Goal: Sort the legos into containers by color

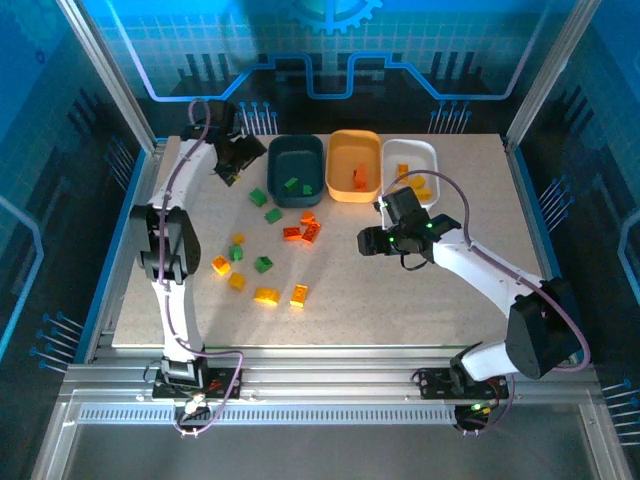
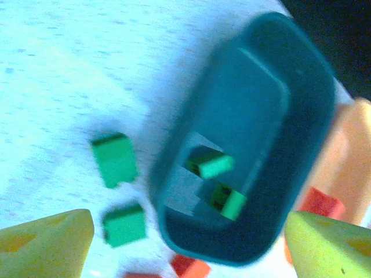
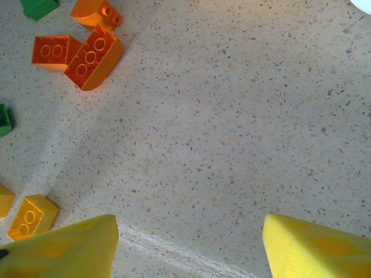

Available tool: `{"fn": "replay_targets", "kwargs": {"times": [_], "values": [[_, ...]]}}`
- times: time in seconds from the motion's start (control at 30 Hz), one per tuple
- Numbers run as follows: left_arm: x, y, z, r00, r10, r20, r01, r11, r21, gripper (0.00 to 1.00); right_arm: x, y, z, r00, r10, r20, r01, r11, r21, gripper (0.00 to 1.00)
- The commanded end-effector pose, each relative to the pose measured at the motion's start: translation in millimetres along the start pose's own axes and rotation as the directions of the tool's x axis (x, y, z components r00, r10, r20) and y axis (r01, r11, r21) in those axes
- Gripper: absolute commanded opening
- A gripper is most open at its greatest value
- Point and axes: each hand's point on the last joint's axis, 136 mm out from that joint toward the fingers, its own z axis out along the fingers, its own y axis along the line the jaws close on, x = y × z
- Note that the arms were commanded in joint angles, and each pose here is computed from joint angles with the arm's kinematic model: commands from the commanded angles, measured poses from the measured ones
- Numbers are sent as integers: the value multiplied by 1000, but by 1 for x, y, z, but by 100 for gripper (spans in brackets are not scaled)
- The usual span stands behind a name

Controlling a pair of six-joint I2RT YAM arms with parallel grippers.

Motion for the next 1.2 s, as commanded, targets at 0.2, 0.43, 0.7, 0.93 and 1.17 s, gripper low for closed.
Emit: {"fn": "replay_targets", "kwargs": {"times": [0.2, 0.43, 0.7, 0.93, 1.17], "values": [[31, 28, 49, 980, -149, -135, 132, 983, -127, 85, 6, -4, -5, 1000, 14, 11, -14, 1000, 6, 69], [37, 38, 64, 968, -200, -152, 175, 971, -166, 85, 6, -5, -3, 1000, 16, 10, -17, 1000, 7, 69], [38, 42, 82, 964, -211, -164, 181, 967, -181, 81, 8, -6, 2, 1000, 15, -2, -15, 1000, 8, 69], [39, 50, 96, 962, -216, -168, 180, 962, -206, 71, 9, -7, 5, 1000, 17, -7, -17, 1000, 11, 69], [39, 60, 100, 963, -213, -166, 173, 958, -228, 58, 10, -7, 6, 1000, 21, -9, -21, 1000, 9, 68]]}}
